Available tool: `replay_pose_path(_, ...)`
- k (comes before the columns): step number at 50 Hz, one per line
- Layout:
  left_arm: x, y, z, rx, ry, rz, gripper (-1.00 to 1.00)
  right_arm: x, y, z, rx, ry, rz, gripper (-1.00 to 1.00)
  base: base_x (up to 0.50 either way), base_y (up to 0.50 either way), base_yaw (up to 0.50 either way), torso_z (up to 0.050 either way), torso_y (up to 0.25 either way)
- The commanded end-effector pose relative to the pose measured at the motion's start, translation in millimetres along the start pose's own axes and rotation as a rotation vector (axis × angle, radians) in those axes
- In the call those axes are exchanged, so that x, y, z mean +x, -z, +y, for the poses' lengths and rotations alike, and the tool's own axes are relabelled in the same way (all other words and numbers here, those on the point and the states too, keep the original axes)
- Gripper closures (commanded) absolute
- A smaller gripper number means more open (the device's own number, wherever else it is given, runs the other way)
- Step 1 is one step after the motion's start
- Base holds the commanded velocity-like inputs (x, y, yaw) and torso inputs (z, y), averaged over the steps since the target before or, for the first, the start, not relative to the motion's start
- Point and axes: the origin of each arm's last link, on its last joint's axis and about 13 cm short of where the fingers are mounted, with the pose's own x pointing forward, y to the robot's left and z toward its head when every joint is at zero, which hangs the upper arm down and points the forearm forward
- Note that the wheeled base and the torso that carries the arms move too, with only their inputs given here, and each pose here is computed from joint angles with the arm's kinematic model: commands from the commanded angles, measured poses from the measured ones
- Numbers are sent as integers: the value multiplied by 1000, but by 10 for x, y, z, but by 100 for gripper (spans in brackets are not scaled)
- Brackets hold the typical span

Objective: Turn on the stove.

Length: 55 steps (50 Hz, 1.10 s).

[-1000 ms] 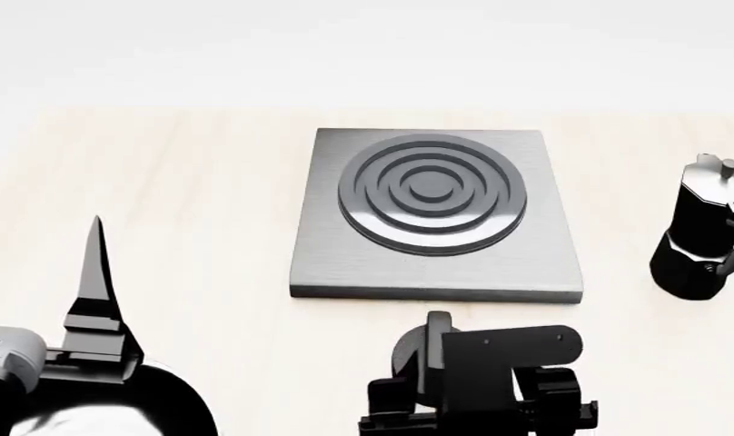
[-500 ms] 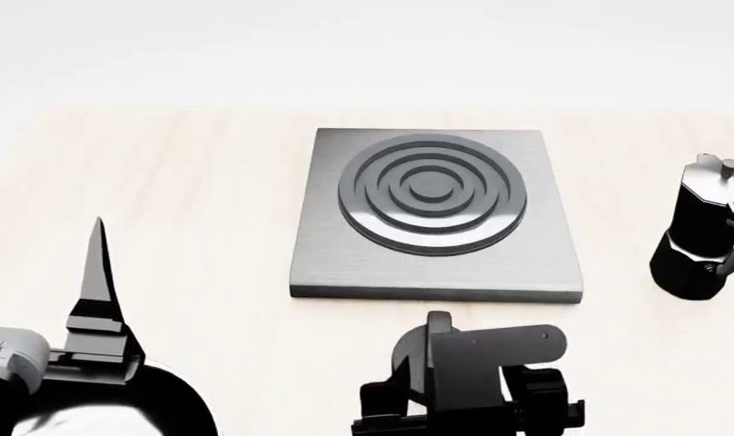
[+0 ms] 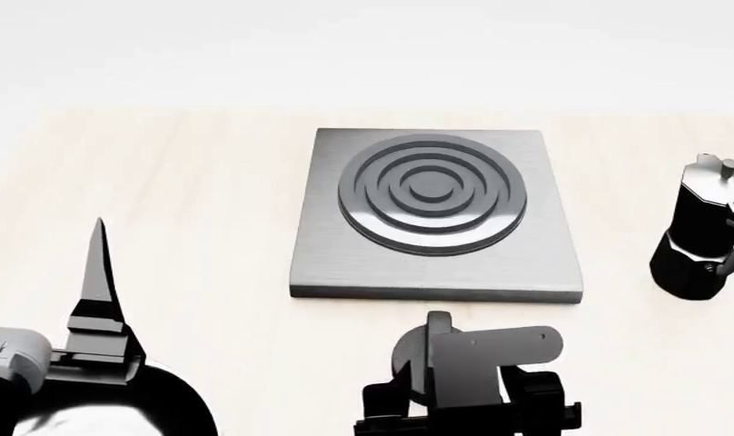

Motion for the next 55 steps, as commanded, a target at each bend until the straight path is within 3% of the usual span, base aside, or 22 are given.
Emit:
replay_pose_path(1,4,5,-1,1,-1,1,-100,51,21,4,1,-1,7,-100,0,0,0,0,0)
replay_pose_path(55,7,16,-5,5,0,4,-100,229,121,-34,-4,13,56,-100,0,0,0,0,0)
